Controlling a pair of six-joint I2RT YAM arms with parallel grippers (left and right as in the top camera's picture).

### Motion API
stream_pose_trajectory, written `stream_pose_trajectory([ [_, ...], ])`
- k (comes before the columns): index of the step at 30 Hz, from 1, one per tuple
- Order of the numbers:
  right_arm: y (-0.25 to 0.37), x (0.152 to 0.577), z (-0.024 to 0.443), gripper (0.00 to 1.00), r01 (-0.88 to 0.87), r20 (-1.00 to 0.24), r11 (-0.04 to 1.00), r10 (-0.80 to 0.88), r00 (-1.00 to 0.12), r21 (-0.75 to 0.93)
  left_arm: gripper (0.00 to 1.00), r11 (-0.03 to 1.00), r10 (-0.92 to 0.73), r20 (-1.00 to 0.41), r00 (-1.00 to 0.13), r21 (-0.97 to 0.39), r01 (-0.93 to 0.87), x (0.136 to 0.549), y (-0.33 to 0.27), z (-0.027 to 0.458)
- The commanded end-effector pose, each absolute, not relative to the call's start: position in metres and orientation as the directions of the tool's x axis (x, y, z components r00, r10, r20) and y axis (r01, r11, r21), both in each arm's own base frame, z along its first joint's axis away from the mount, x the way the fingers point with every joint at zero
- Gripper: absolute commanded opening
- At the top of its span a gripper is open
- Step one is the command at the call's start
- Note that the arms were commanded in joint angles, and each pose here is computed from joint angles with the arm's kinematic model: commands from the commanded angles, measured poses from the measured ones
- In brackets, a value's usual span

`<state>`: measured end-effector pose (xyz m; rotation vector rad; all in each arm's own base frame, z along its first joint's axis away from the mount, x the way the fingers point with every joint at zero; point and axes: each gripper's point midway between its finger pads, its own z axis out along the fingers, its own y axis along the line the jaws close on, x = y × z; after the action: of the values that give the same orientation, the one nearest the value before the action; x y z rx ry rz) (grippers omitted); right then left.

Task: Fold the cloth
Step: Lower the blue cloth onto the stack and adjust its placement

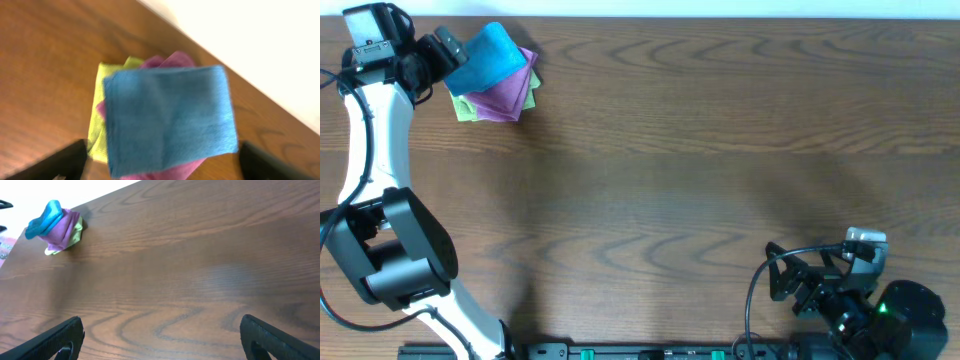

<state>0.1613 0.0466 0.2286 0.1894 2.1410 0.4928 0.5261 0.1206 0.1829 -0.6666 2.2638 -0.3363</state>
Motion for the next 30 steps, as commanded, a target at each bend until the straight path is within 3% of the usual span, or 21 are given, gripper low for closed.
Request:
stream_pose_trajectory([
  [1, 0.046, 0.161, 0.228, 0.99, -0.032, -0.743, 0.903, 0.332, -0.581, 0.429, 0.52, 0.850, -0.520, -0.620, -0.587, -0.442, -0.286, 0.536, 0.108, 0.198],
  [2, 0.046, 0.161, 0.228, 0.99, -0.032, -0.743, 0.903, 0.332, -0.581, 0.429, 0.39, 0.850, -0.520, -0.622, -0.585, -0.445, -0.282, 0.540, 0.105, 0.197],
  [5, 0.046, 0.161, 0.228, 0.99, -0.032, -0.743, 0.903, 0.332, -0.581, 0.429, 0.20, 0.846, -0.528, -0.614, -0.586, -0.444, -0.297, 0.548, 0.099, 0.184],
  [9, 0.046, 0.161, 0.228, 0.99, -0.032, -0.743, 0.903, 0.332, -0.581, 0.429, 0.06, 0.842, -0.533, -0.591, -0.606, -0.444, -0.308, 0.557, 0.091, 0.160],
  [17, 0.046, 0.161, 0.228, 0.99, -0.032, -0.743, 0.903, 0.332, -0.581, 0.429, 0.06, 0.829, -0.550, -0.520, -0.653, -0.435, -0.352, 0.560, 0.085, 0.111],
  [30, 0.046, 0.161, 0.228, 0.99, -0.032, -0.743, 0.903, 0.332, -0.581, 0.429, 0.06, 0.828, -0.555, -0.502, -0.664, -0.411, -0.381, 0.555, 0.088, 0.101],
])
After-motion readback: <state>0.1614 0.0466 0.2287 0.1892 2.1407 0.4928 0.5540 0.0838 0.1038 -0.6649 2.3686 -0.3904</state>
